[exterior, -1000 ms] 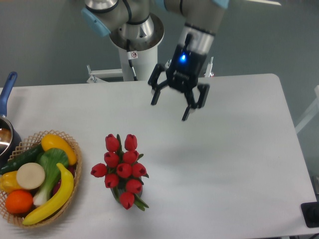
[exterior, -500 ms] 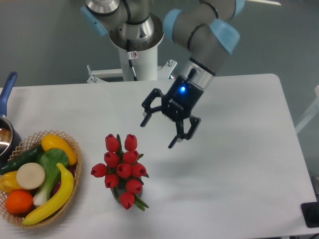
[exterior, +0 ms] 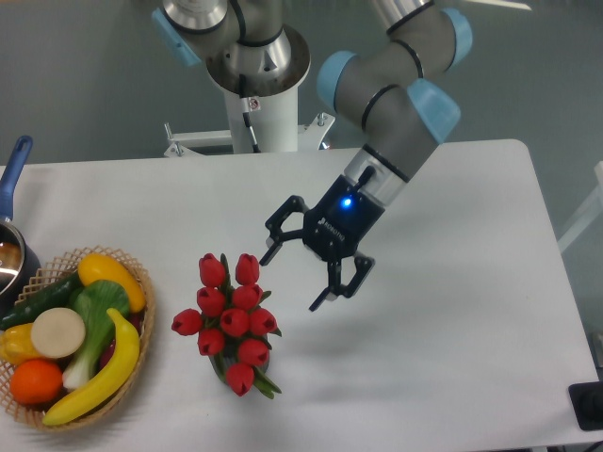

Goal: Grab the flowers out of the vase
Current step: 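Position the open gripper around the tulip stems above the vase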

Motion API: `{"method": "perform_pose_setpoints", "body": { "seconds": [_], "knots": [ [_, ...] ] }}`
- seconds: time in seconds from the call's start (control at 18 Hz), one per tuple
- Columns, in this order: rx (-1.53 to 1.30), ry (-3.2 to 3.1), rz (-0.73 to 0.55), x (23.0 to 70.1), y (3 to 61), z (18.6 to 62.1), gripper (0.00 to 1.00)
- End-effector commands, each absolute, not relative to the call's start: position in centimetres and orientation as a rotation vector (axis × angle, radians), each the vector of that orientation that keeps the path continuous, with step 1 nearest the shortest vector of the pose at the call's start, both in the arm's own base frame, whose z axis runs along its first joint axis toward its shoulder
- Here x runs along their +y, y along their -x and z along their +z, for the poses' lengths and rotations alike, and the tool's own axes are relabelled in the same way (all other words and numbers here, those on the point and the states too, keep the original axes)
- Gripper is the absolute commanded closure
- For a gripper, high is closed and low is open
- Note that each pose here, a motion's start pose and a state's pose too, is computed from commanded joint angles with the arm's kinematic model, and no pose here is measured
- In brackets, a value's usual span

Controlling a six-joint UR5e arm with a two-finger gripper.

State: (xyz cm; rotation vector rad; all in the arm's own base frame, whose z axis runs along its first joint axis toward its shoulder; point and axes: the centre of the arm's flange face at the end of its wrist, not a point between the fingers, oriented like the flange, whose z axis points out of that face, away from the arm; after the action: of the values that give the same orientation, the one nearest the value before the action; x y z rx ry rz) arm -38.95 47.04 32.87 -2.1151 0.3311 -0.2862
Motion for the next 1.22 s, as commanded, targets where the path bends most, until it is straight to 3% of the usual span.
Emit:
{"method": "perform_pose_setpoints", "body": {
  "seconds": [0.33, 1.22],
  "knots": [
    [0.398, 2.099, -0.273, 49.7, 38.4, 32.5, 0.00],
    [0.475, 2.119, -0.278, 51.1, 35.9, 31.5, 0.00]
  ]
}}
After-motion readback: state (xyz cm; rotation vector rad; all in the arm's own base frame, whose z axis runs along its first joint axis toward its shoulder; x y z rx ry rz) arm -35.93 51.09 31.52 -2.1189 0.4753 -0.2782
